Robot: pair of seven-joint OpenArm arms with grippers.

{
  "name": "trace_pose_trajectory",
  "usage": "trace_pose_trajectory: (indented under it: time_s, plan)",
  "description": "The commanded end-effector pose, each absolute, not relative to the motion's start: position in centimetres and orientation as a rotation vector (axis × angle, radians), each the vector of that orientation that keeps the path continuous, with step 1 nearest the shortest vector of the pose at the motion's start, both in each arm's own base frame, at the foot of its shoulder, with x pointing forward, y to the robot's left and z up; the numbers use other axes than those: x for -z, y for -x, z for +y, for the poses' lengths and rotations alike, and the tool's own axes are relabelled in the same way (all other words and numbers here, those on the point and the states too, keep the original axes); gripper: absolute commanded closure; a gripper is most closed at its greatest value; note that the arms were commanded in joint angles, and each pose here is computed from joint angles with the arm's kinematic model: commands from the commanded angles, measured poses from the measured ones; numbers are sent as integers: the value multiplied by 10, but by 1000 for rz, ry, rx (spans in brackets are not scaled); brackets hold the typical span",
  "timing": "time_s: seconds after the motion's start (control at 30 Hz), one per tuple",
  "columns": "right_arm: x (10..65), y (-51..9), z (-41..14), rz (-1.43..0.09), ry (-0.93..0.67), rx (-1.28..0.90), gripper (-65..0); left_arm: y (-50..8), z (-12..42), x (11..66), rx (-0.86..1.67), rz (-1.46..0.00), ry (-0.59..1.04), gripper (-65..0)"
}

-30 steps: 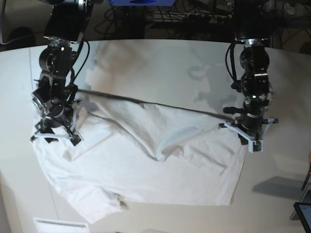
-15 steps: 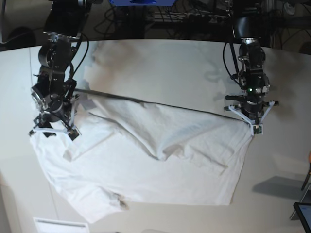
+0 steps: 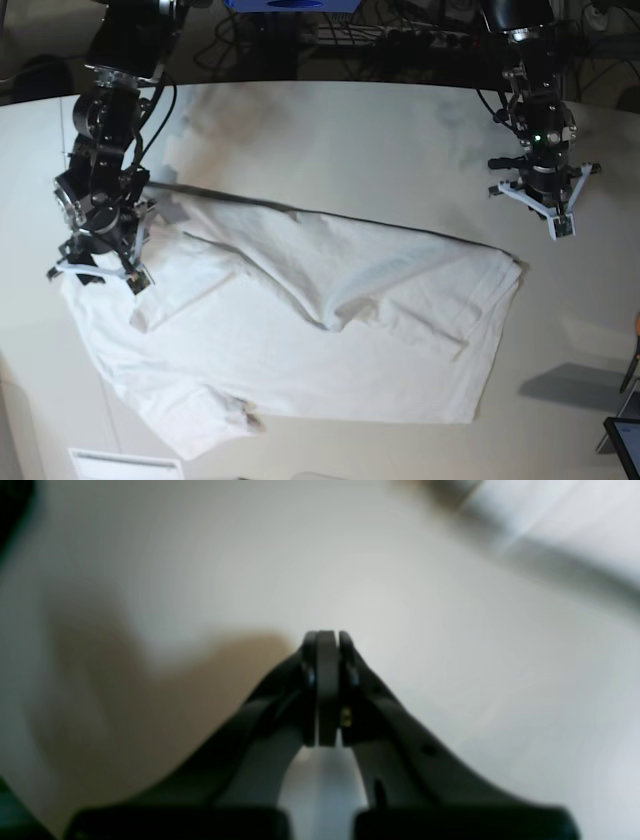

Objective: Fold the T-shirt properly

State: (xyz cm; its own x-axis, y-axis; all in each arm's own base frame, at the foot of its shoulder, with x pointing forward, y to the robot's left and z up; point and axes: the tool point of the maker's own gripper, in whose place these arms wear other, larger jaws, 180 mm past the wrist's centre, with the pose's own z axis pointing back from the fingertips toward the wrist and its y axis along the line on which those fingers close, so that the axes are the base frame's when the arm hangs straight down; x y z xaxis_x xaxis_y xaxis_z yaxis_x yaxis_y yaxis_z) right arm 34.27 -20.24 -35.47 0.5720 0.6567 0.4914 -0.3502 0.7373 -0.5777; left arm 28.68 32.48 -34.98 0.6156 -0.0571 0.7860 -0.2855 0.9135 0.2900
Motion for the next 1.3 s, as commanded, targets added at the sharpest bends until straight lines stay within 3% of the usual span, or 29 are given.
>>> trace_pose_trajectory:
  time_s: [0.0, 0.23, 0.5, 0.93, 1.07, 1.27]
  plan:
    - [335, -353, -200, -826, 453, -599, -277, -307, 323, 308, -107, -1045, -439, 0]
    - [341, -341, -192, -839, 401, -588, -277, -340, 297, 266, -83, -1184, -389, 0]
    - [340, -341, -194, -840, 404, -588, -277, -382, 292, 284, -70, -1147, -308, 0]
    - [347, -356, -195, -803, 392, -579, -277, -425, 245, 349, 43, -915, -205, 0]
    - [343, -373, -193, -814, 386, -575, -277, -416, 251, 383, 25, -819, -195, 0]
    - [340, -377, -195, -824, 386, -566, -277, -408, 265, 385, 26, -808, -219, 0]
